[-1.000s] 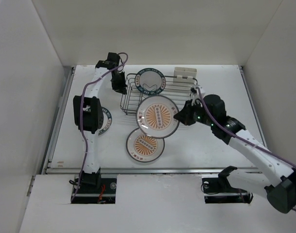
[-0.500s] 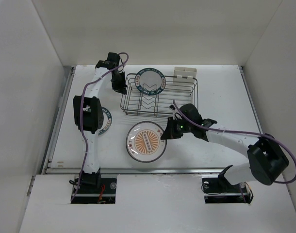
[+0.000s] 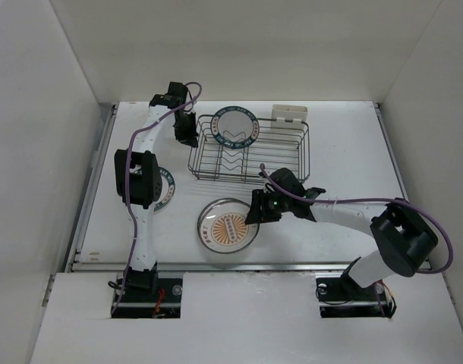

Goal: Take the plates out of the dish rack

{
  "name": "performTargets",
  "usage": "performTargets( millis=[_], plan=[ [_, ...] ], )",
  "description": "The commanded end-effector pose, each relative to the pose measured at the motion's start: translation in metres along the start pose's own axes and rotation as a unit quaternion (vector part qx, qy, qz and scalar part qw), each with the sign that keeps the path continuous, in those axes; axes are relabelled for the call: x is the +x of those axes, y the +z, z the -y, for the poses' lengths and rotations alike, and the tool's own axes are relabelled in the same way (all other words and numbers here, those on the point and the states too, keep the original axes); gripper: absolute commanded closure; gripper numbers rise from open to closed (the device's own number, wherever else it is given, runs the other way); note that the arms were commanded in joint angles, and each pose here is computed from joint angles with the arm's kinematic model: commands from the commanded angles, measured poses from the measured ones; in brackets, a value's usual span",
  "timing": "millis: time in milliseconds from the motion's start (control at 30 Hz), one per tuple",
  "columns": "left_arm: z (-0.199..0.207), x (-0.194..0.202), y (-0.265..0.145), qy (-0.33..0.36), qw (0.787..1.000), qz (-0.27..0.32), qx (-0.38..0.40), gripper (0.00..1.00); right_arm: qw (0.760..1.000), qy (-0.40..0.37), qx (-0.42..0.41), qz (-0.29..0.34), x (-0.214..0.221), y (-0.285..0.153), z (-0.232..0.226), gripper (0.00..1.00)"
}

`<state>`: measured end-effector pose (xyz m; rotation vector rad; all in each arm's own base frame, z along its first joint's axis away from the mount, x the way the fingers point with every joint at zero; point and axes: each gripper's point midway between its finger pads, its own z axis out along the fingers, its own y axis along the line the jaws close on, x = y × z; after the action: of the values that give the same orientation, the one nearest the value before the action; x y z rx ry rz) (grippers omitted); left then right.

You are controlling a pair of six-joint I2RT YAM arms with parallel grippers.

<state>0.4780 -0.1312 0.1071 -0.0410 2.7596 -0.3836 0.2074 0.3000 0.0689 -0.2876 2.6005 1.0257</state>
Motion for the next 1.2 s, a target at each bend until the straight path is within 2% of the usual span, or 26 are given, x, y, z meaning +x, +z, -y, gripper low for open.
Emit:
performTargets(
  millis=[0,200,467,567,667,800,900,967,1133,1167],
  plan=[
    [-0.009,-0.020,-0.038,-0.007,0.999,0.044,-0.019,1.00,0.999,-0.025,0.023,0.031,-0.020,0.000,-0.010,0.47],
    [-0.007,-0.023,-0.046,0.000,0.998,0.053,-0.017,1.00,0.996,-0.033,0.083,0.020,-0.015,-0.006,0.001,0.37],
    [-0.005,-0.024,-0.054,0.020,0.998,0.063,-0.023,0.98,0.986,-0.051,0.154,0.024,-0.014,-0.023,0.006,0.34],
    [-0.002,-0.025,-0.057,0.029,0.997,0.067,-0.025,0.92,0.981,-0.055,0.182,0.019,-0.011,-0.032,0.011,0.34],
    [0.003,-0.026,-0.059,0.043,0.996,0.070,-0.023,0.81,0.982,-0.076,0.166,0.041,-0.019,-0.046,-0.003,0.34],
    [0.003,-0.030,-0.065,0.044,0.995,0.081,-0.026,0.78,0.984,-0.096,0.122,0.087,-0.038,-0.060,-0.029,0.32],
    [0.004,-0.031,-0.068,0.044,0.995,0.083,-0.026,0.77,0.984,-0.098,0.129,0.070,-0.034,-0.051,-0.023,0.32],
    [0.004,-0.031,-0.071,0.050,0.995,0.082,-0.026,0.71,0.984,-0.096,0.138,0.058,-0.030,-0.044,-0.017,0.32],
    [0.008,-0.036,-0.085,0.061,0.993,0.098,-0.024,0.57,0.978,-0.134,0.106,0.117,-0.071,-0.057,-0.053,0.33],
    [0.010,-0.040,-0.093,0.063,0.992,0.109,-0.021,0.55,0.973,-0.146,0.115,0.140,-0.086,-0.063,-0.058,0.30]
  ],
)
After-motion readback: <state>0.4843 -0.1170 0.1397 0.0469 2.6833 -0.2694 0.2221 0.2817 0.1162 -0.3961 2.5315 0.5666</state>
